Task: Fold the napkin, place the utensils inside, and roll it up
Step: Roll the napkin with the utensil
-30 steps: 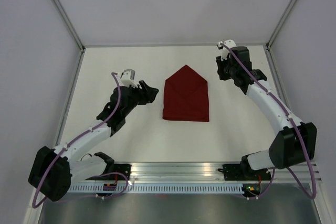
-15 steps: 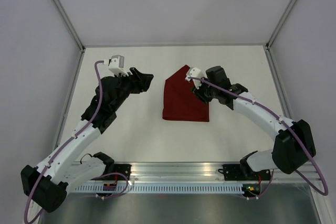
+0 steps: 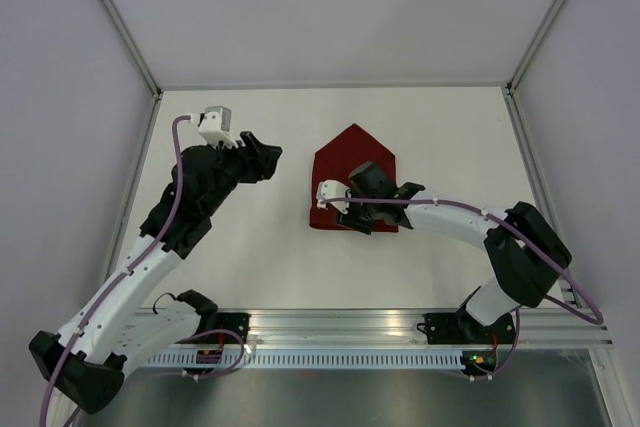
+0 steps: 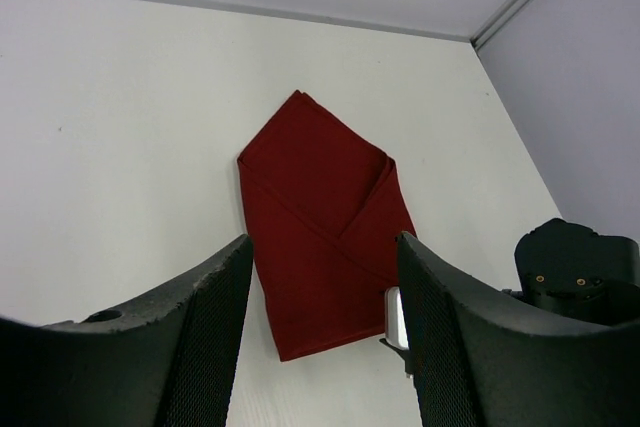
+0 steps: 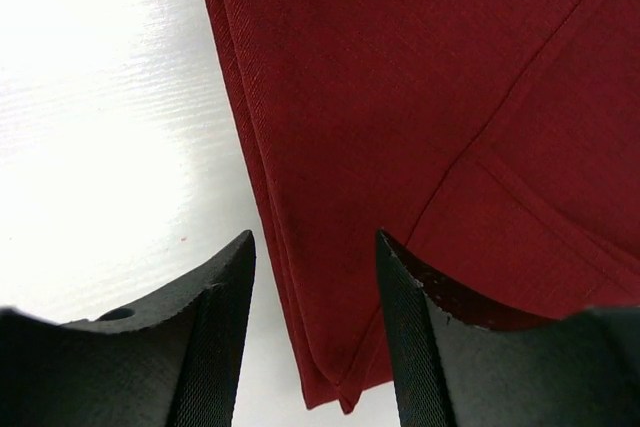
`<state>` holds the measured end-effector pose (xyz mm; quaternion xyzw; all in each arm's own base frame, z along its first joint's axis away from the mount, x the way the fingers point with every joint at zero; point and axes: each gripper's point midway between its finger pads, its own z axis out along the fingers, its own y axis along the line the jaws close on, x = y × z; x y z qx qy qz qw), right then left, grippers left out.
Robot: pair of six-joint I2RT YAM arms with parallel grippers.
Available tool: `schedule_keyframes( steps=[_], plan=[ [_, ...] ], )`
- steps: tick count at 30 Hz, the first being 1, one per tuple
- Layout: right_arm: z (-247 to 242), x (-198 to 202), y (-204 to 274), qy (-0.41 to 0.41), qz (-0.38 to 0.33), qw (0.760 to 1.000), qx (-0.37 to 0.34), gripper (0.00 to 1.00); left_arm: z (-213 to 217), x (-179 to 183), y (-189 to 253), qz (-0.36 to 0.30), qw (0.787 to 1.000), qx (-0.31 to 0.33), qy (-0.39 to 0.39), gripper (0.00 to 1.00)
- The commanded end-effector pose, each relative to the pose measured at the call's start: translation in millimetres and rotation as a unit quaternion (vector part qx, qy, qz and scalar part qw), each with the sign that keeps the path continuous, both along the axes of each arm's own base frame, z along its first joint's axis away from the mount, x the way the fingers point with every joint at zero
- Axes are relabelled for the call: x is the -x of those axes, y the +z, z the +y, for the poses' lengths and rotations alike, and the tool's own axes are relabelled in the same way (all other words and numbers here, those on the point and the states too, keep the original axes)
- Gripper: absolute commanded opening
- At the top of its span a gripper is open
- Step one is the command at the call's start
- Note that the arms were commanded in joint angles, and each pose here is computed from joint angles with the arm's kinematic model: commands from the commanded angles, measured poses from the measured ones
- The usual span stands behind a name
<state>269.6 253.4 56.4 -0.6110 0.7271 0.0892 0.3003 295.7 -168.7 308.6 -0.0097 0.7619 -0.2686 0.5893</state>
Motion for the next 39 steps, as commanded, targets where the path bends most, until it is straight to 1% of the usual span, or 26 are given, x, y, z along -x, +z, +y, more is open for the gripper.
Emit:
schedule_keyframes(
  steps=[1, 9, 18, 22, 25, 31, 35, 39],
  plan=[
    [13, -5, -1, 0.020, -0.024, 0.999, -0.005, 0.58, 11, 5, 22, -0.031, 0.999, -0.020, 0.006, 0.64],
    [12, 8, -20, 0.038, -0.016, 0.999, 0.016, 0.59, 9, 3, 14, -0.026, 0.999, -0.035, 0.001, 0.63],
    [2, 3, -40, 0.036, -0.029, 0.998, 0.047, 0.59, 7, -3, 2, -0.020, 0.998, -0.058, -0.004, 0.63],
    [-1, 5, -48, 0.037, -0.026, 0.997, 0.056, 0.59, 4, -4, -9, -0.012, 0.997, -0.069, -0.013, 0.63],
    [-4, 7, -55, 0.040, -0.018, 0.997, 0.067, 0.57, 0, -6, -22, -0.001, 0.997, -0.075, -0.021, 0.63],
    [-7, 5, -52, 0.040, -0.033, 0.996, 0.070, 0.57, -4, -8, -39, 0.009, 0.997, -0.074, -0.028, 0.63],
    [-6, 2, -39, 0.036, -0.047, 0.997, 0.058, 0.60, -7, -8, -41, 0.010, 0.997, -0.072, -0.033, 0.63],
    [-1, 1, -28, 0.037, -0.047, 0.997, 0.050, 0.61, -8, -9, -45, 0.014, 0.997, -0.073, -0.036, 0.62]
  ],
)
